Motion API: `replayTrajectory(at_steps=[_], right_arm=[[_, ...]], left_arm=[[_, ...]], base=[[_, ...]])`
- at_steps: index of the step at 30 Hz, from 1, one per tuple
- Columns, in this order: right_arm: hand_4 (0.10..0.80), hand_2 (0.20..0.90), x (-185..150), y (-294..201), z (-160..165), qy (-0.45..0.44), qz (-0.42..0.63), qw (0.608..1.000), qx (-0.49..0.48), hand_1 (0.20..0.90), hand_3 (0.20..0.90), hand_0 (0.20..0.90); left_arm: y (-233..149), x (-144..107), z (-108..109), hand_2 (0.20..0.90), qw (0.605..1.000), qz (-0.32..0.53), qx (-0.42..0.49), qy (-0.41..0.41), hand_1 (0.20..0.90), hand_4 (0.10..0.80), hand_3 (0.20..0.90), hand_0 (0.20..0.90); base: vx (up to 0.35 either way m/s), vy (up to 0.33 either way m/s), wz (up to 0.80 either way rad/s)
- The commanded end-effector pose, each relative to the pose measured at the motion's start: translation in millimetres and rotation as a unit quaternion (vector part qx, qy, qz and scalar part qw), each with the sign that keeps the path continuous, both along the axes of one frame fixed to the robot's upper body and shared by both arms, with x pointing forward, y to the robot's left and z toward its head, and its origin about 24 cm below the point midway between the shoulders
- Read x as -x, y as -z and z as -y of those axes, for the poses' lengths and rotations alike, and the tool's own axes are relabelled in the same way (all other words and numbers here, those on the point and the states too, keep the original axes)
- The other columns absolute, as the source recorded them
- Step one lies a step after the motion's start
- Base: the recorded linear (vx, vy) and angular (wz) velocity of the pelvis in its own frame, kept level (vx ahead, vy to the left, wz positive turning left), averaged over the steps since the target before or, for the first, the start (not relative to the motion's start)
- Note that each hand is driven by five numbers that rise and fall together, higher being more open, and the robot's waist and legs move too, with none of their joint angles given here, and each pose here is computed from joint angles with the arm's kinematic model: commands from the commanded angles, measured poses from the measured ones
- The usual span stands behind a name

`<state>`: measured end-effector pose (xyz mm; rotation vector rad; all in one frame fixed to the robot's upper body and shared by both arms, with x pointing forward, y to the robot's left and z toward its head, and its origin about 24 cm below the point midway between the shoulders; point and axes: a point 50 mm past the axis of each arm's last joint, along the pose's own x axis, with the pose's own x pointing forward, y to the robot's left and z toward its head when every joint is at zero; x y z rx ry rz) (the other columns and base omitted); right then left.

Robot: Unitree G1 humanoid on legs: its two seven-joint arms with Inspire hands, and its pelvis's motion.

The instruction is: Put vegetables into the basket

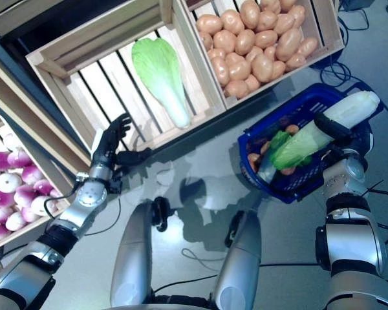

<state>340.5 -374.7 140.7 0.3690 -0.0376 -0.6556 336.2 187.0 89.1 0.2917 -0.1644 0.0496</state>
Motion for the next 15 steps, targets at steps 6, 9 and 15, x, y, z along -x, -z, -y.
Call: replayTrajectory(at_steps=[6, 9, 15], right_arm=[[0.800, 0.900, 10, -44, 29, 0.033, 0.027, 0.998, 0.035, 0.900, 0.900, 0.900], [0.800, 0.900, 10, -39, 29, 0.030, 0.013, 0.999, 0.026, 0.900, 0.900, 0.900], [0.800, 0.900, 10, -37, 29, 0.016, 0.000, 1.000, 0.027, 0.900, 0.900, 0.900]], left_arm=[[-64, -11, 1, 0.900, 0.990, 0.143, 0.015, 0.002, 0.900, 0.800, 0.900, 0.900], [-71, -15, 1, 0.900, 0.988, 0.154, 0.003, -0.012, 0.900, 0.800, 0.900, 0.900], [-112, -25, -12, 0.900, 0.951, 0.241, -0.167, -0.094, 0.900, 0.800, 0.900, 0.900]], base=[[-0.013, 0.001, 0.00], [0.000, 0.000, 0.00], [-0.007, 0.001, -0.01]])
